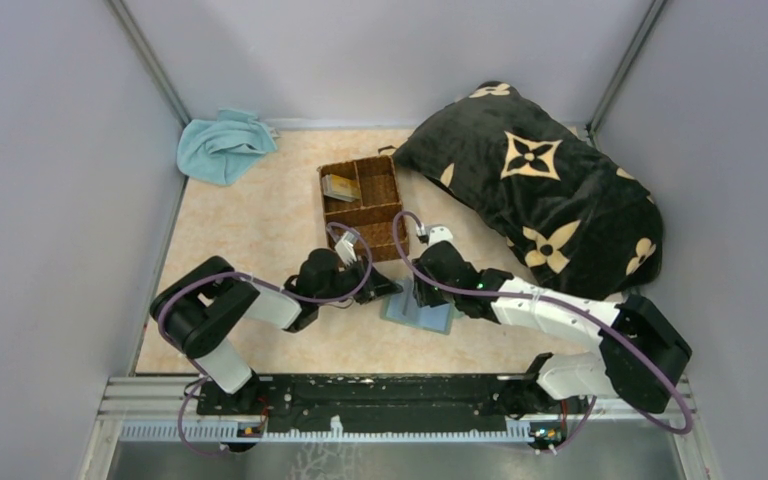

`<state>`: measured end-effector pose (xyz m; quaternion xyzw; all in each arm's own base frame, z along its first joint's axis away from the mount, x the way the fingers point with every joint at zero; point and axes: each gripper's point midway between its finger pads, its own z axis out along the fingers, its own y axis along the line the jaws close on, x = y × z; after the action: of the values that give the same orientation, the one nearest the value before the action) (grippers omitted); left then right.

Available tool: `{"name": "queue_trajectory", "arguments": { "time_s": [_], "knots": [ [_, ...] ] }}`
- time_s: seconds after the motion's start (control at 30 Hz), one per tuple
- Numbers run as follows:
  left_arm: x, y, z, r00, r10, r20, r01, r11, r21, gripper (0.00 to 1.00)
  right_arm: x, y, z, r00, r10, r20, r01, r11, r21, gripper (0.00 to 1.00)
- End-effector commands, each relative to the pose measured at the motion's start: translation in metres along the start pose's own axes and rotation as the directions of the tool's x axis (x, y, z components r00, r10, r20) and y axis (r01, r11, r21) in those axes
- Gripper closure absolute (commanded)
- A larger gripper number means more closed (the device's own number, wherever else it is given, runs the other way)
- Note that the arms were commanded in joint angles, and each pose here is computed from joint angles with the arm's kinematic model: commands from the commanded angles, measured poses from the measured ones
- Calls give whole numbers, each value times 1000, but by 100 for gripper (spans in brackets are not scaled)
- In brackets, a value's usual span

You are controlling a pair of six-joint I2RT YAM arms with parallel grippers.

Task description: Take the credit cards out of the card holder

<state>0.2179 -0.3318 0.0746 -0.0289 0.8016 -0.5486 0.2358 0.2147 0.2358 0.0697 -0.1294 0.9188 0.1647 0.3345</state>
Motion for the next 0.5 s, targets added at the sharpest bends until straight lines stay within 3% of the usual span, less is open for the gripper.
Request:
{"name": "queue_trajectory", "arguments": {
  "time_s": [0.0, 0.1, 0.47],
  "knots": [
    [-1, -12, 7, 999, 31, -10, -31, 999, 40, 91, -25, 10, -12, 995, 35, 93, -30, 998, -52, 57],
    [1, -12, 8, 999, 31, -15, -31, 999, 42, 91, -31, 9, -16, 993, 46, 109, -40, 998, -55, 50],
    [7, -14, 14, 999, 29, -33, -28, 999, 45, 91, -33, -1, -18, 988, 96, 117, -91, 995, -51, 43]
  ]
}}
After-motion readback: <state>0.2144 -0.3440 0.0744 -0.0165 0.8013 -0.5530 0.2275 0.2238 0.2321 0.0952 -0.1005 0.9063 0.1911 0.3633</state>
